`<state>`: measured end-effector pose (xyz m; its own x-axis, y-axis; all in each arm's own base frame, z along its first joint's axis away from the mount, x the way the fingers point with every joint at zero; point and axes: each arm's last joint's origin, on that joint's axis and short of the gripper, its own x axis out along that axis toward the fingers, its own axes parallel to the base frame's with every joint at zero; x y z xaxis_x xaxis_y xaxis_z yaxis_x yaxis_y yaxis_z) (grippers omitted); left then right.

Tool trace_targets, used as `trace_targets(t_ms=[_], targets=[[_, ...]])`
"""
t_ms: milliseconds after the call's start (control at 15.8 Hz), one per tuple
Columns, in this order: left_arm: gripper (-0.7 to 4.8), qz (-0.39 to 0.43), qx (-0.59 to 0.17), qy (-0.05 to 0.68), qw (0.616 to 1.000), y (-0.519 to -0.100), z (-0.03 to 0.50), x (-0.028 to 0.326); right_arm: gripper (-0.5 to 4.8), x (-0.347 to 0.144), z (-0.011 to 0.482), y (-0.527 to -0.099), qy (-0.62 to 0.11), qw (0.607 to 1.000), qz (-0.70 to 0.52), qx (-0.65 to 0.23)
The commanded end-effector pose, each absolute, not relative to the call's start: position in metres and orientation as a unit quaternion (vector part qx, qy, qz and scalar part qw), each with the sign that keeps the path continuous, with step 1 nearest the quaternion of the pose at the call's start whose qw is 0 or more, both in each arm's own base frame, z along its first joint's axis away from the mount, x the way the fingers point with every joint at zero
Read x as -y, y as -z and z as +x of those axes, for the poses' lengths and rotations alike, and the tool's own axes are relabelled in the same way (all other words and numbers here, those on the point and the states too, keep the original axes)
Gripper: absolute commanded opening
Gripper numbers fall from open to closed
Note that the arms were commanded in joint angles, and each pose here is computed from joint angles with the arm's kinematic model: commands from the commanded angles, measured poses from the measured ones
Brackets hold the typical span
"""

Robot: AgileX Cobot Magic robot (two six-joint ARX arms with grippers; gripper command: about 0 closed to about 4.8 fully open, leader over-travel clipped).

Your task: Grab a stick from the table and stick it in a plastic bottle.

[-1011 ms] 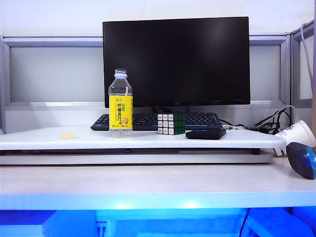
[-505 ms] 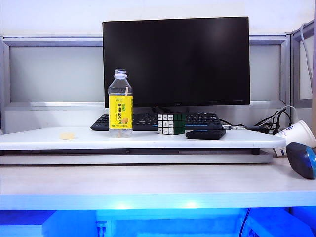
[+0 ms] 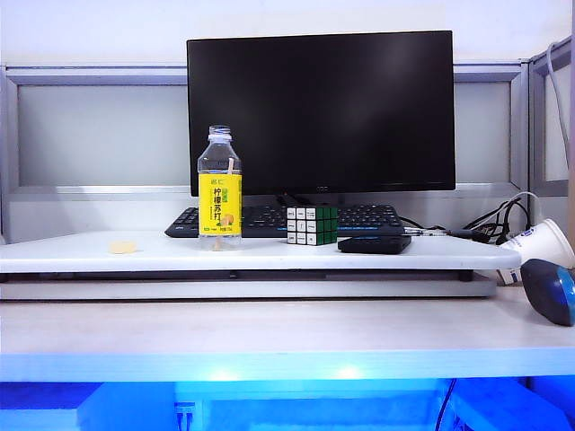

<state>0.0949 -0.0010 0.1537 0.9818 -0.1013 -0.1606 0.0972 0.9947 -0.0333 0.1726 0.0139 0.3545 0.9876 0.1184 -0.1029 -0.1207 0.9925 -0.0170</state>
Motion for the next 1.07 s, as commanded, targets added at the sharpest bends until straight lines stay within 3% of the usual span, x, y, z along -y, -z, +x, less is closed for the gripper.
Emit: trace_targets(t_ms=[63,442,568,947,1074], targets=[[-0.04,-0.010,-0.081,0.050,0.995,-0.154,0.095,0.001,-0.09,-0.012,0.153,-0.321,-0.057,0.997,0.018,-0.055],[-0.04,-0.011,-0.090,0.052,0.995,-0.152,0.095,0.001,-0.09,-0.008,0.113,-0.266,-0.029,0.997,0.051,-0.039],[-0.05,-0.011,-0.089,0.052,0.995,-0.153,0.095,0.001,-0.09,-0.005,0.083,-0.215,-0.022,0.996,0.092,-0.004],[-0.05,-0.007,-0.091,0.052,0.994,-0.152,0.095,0.001,-0.09,-0.006,0.084,-0.194,-0.024,0.996,0.074,-0.054],[-0.04,0.006,-0.093,0.053,0.994,-0.152,0.094,0.001,-0.09,-0.007,0.090,-0.168,-0.032,0.993,0.071,-0.092]])
